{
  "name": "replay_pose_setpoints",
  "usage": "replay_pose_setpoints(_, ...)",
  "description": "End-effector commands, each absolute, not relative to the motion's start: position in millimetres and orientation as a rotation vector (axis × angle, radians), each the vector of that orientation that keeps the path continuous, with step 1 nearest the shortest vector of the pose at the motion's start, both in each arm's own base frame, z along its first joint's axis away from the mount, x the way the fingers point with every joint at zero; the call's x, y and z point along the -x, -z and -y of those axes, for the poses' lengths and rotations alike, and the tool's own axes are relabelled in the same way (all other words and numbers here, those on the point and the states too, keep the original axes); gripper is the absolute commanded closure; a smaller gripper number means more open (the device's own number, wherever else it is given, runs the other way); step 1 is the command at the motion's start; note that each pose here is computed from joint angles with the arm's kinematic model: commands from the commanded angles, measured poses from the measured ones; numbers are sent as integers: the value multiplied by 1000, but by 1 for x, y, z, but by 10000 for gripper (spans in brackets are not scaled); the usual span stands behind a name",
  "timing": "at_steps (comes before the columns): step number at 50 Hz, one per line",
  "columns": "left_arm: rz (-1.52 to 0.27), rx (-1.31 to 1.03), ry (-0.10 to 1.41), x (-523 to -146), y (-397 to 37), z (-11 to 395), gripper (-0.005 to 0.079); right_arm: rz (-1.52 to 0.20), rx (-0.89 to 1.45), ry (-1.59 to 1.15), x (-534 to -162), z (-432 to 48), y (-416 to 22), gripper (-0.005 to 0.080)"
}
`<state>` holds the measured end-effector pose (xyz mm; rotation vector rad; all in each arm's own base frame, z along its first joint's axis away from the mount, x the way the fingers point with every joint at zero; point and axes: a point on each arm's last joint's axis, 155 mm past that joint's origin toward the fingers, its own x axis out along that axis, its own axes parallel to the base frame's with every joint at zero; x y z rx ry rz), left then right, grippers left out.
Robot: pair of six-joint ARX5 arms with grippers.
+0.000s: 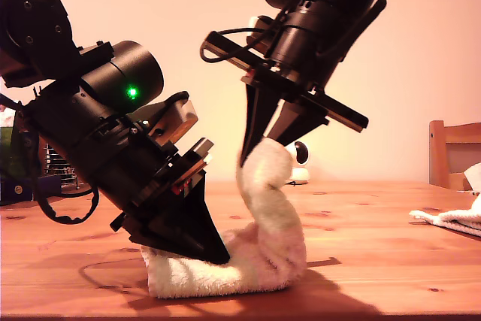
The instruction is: Fold the tea towel in front of you. After folding it, place it to the right side.
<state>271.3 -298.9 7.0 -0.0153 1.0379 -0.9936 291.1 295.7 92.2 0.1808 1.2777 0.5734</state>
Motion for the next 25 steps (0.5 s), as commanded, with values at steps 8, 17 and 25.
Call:
replay_pose_setpoints(8,-1068,13,982,-268,7,296,764,-1263,-194,-609,-285,-313,-98,765)
replay_pose_setpoints(17,-1026,25,974,-279,-1,295,764,-1250,-192,-623,-283,-319,-100,765)
replay_pose_setpoints(25,-997,54,984,-285,-16,291,764,-1248,-206,-618,-284,-320,-101,765)
